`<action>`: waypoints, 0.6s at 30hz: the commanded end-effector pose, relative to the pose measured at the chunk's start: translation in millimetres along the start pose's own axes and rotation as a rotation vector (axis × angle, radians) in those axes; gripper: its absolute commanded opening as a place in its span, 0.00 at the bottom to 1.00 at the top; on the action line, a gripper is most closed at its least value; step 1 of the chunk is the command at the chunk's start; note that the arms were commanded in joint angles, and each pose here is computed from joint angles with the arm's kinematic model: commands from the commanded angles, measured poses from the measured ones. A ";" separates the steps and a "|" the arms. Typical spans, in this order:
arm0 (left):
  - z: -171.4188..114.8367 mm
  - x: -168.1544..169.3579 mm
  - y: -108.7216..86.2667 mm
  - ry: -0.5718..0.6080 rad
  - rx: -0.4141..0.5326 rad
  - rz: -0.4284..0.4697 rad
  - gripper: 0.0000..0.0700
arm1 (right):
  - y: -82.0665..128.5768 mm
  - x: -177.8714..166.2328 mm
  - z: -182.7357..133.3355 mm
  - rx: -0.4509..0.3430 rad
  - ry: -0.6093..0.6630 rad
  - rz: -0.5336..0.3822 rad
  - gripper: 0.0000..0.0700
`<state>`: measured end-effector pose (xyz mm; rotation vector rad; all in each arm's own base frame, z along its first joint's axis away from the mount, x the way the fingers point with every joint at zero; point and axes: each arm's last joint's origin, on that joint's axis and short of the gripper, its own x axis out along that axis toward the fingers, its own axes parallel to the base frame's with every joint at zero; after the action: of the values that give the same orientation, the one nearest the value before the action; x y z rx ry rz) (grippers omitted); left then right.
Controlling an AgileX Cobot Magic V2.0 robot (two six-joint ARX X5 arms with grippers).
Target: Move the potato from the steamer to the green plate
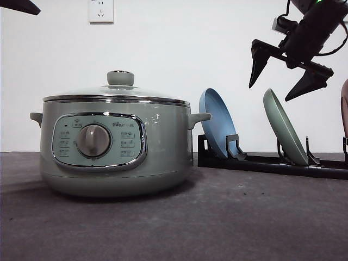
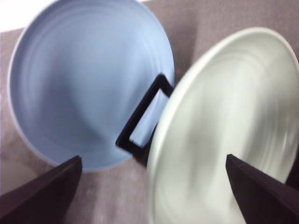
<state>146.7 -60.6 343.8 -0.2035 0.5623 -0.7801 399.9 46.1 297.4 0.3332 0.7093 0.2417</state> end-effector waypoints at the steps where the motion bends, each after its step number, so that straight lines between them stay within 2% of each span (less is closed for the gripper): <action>1: 5.6 -2.0 -3.0 -0.014 0.025 -0.013 1.00 | 0.6 5.9 5.7 0.008 -0.023 0.002 0.79; 9: 5.7 -2.0 -3.0 -0.015 0.025 -0.013 1.00 | -3.3 15.5 3.8 0.008 -0.024 -0.016 0.42; 11: 5.7 -2.0 -3.0 -0.015 0.025 -0.013 1.00 | -4.3 18.0 2.9 0.010 -0.020 -0.017 0.36; 14: 5.8 -2.0 -3.0 -0.016 0.025 -0.013 1.00 | -6.0 23.0 1.0 0.012 -0.010 -0.017 0.36; 15: 5.8 -2.0 -3.0 -0.016 0.025 -0.013 1.00 | -6.3 23.6 0.7 0.012 -0.009 -0.019 0.32; 18: 5.7 -2.0 -3.0 -0.015 0.025 -0.013 1.00 | -6.5 24.4 0.8 0.012 -0.012 -0.020 0.04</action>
<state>146.5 -60.5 343.5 -0.2040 0.5664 -0.7797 412.8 46.8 280.3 0.3318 0.7167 0.2228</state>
